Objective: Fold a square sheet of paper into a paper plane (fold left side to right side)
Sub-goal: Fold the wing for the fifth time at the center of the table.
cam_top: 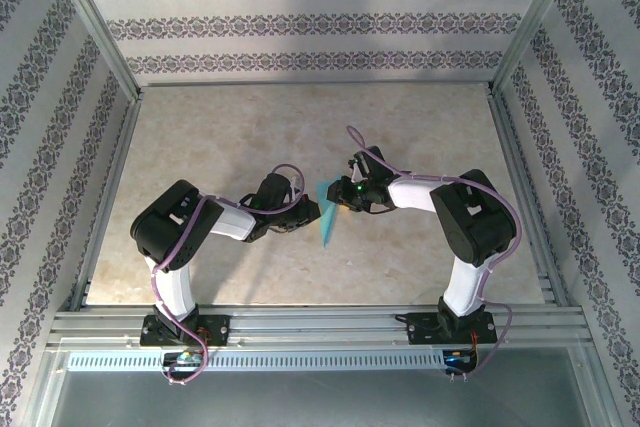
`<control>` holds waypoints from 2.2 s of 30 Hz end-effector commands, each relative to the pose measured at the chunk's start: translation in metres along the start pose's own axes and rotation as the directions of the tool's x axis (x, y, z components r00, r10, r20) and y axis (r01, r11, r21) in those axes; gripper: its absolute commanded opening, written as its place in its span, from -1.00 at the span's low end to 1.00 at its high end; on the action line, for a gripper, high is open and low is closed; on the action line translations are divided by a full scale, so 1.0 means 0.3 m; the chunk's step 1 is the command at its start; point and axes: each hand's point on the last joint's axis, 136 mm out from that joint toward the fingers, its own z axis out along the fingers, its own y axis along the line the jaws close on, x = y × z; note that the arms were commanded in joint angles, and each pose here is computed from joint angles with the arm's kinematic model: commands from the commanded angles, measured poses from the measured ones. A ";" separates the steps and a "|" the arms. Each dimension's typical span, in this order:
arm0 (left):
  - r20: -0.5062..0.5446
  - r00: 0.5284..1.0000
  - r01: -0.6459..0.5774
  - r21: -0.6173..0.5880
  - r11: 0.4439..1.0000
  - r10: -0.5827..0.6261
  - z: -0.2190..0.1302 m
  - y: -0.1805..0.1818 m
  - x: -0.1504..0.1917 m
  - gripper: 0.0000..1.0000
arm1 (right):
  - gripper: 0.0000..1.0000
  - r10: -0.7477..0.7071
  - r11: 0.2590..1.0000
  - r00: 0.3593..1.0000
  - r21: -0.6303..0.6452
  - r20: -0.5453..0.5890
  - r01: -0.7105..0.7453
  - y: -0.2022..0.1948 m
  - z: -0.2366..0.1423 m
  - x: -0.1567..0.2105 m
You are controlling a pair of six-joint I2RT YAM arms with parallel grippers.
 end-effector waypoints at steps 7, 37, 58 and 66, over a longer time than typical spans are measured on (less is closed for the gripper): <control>-0.021 0.996 0.077 -0.177 0.981 -0.082 -0.004 0.166 0.051 -1.00 | -0.17 -0.024 1.000 0.999 0.001 0.033 0.024 0.008 -0.022 -0.002; -0.038 0.996 0.069 -0.194 0.978 -0.078 0.005 0.167 0.056 -1.00 | -0.79 -0.072 0.996 0.996 -0.049 0.046 0.075 0.072 -0.088 -0.029; -0.052 0.995 0.070 -0.207 0.976 -0.083 0.013 0.173 0.060 -1.00 | -0.96 -0.052 0.998 0.999 0.039 -0.007 0.052 -0.004 -0.003 -0.004; -0.059 0.995 0.069 -0.209 0.976 -0.083 0.020 0.172 0.064 -1.00 | -0.98 -0.046 0.997 0.999 0.057 -0.013 0.047 -0.024 0.002 0.004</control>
